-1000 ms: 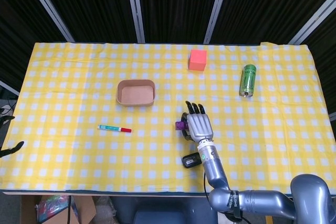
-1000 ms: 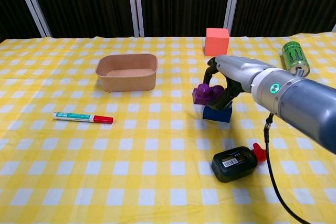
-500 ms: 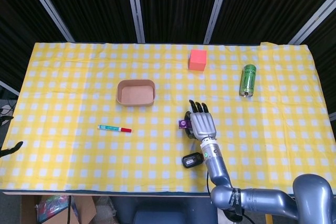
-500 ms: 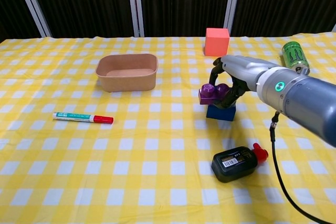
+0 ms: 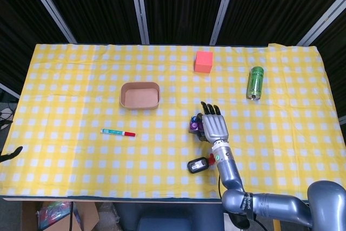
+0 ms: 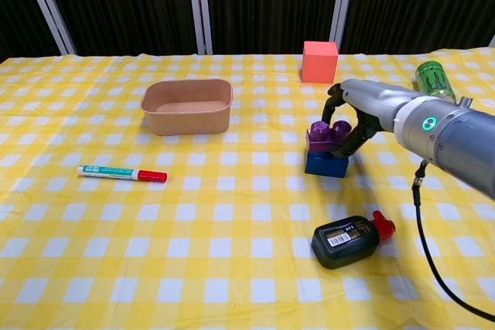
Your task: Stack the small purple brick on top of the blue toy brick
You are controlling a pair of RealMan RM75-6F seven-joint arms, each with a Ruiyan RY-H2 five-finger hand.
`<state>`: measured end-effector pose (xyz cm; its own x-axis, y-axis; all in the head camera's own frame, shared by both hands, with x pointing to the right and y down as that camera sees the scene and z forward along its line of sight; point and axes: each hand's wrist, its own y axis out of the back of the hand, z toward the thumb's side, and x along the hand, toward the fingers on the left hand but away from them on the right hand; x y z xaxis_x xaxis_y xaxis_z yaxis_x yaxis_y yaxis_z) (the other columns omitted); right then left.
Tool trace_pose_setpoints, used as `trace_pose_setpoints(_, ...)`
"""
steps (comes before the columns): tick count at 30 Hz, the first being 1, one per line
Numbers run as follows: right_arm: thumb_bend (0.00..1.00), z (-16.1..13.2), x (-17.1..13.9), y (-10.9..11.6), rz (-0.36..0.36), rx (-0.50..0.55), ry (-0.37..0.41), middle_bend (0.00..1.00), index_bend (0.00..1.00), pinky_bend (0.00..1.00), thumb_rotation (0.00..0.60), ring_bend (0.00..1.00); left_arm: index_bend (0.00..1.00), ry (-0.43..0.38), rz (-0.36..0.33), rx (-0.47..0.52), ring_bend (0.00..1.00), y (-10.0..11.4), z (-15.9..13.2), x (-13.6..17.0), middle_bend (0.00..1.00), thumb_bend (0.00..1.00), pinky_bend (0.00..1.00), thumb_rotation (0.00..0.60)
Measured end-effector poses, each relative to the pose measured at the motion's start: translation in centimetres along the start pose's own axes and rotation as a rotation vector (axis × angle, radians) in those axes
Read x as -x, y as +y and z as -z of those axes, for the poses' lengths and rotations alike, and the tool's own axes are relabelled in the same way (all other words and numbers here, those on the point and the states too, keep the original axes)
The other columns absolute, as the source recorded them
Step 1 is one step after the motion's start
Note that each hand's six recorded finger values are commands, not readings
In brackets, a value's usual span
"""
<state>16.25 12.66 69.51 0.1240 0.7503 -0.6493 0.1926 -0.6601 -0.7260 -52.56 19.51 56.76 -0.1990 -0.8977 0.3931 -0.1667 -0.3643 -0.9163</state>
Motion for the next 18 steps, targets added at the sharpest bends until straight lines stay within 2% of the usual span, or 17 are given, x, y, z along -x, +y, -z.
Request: trace_pose_setpoints(18,0.52,1.3,0.4,-0.7,-0.012,-0.015,-0.007,0.00,0.61,0.00,0.600,0.00,0.26,0.003,-0.011,-0.013,0.00,0.2,0.0,0.2,0.09,0.21,0.05,0.600)
